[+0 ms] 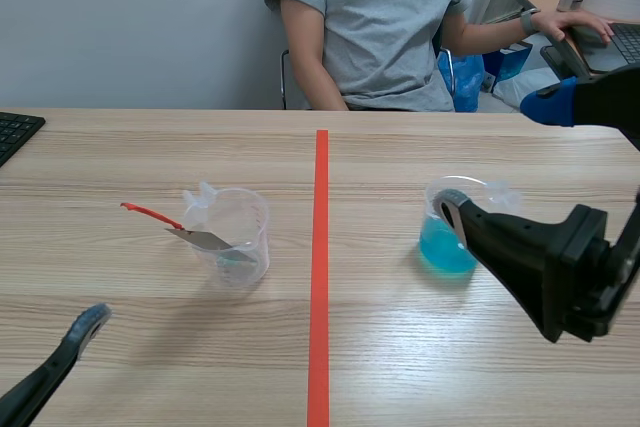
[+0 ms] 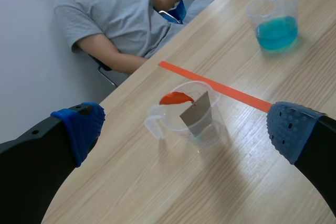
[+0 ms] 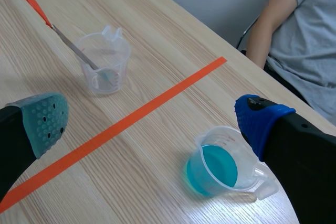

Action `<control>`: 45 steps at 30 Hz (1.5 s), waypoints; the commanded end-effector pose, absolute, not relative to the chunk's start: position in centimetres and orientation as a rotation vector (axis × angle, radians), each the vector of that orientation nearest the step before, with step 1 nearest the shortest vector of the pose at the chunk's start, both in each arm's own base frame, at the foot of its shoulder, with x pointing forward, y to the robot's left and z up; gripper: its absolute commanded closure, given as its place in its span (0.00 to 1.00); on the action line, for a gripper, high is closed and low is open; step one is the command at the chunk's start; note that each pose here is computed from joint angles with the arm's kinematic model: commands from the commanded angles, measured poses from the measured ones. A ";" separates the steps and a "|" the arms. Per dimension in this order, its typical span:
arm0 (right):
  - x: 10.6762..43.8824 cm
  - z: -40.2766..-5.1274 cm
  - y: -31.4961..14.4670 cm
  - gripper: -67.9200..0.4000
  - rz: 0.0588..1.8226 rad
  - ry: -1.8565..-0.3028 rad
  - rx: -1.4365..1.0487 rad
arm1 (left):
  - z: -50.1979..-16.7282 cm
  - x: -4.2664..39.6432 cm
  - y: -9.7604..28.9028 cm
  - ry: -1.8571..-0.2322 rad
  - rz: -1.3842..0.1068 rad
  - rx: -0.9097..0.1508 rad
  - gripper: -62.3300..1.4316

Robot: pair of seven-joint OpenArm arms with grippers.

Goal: Do the redox reaction experiment.
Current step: 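Lift the metal plate out of the left beaker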

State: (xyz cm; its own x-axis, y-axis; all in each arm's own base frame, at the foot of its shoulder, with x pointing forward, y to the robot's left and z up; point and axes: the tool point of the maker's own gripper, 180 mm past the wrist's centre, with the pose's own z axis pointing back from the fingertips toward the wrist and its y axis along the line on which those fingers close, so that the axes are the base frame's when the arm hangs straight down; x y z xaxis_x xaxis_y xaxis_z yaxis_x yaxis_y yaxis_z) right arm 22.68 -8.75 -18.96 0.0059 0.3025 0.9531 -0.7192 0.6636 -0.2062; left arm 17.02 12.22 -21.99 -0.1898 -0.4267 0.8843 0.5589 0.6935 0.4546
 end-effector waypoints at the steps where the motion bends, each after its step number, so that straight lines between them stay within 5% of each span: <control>1: 22.9 -18.1 -8.3 0.00 0.849 -1.379 0.393 | -21.7 16.7 12.4 -1.533 -0.871 -0.099 0.00; 14: 22.1 -18.8 -5.1 0.00 0.986 -1.391 0.425 | -23.5 14.6 16.6 -1.406 -0.777 0.043 0.00; 33: 21.3 -19.0 -2.8 0.00 1.067 -1.399 0.468 | -31.2 8.8 28.2 -1.063 -0.541 0.224 0.00; 45: 21.7 -19.9 1.1 0.00 1.100 -1.430 0.574 | -35.2 2.3 33.1 -0.838 -0.341 0.179 0.00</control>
